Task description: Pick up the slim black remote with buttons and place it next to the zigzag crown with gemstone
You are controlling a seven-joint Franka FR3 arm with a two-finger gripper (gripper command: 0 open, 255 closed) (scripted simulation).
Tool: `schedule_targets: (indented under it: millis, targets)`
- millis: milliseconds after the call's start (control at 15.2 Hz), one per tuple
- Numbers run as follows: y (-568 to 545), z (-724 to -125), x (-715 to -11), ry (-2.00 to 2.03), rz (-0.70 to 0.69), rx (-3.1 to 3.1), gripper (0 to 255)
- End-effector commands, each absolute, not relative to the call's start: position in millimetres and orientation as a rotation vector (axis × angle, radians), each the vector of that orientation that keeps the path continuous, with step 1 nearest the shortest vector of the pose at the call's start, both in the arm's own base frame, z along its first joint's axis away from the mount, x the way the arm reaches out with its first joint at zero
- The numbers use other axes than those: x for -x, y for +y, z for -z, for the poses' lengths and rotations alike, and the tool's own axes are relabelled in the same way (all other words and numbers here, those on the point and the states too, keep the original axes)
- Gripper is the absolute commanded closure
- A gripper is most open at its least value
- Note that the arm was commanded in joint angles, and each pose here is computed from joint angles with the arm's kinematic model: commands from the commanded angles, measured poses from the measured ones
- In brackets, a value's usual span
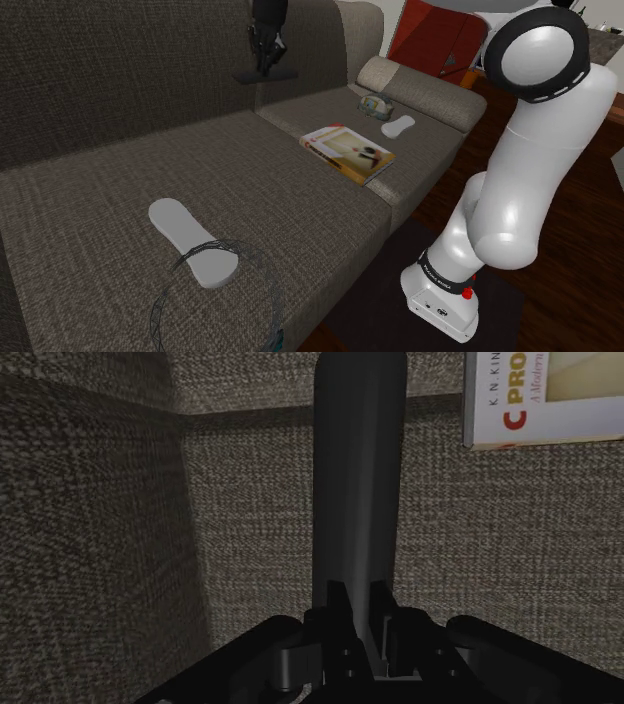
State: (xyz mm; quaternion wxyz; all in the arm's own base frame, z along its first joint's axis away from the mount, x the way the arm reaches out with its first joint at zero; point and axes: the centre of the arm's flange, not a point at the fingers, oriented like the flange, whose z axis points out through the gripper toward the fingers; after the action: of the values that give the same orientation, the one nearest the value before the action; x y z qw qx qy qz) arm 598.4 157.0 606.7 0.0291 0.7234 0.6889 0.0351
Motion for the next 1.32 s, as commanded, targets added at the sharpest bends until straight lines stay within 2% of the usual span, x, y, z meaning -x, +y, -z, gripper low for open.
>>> schedule_targets:
  millis: [0,1254]
  targets:
    - [180.4,-604.0,-586.0,2.123,-0.108,-2.233,255]
    - [397.7,-604.0,-460.7,2.123,-0.108,-2.233,255]
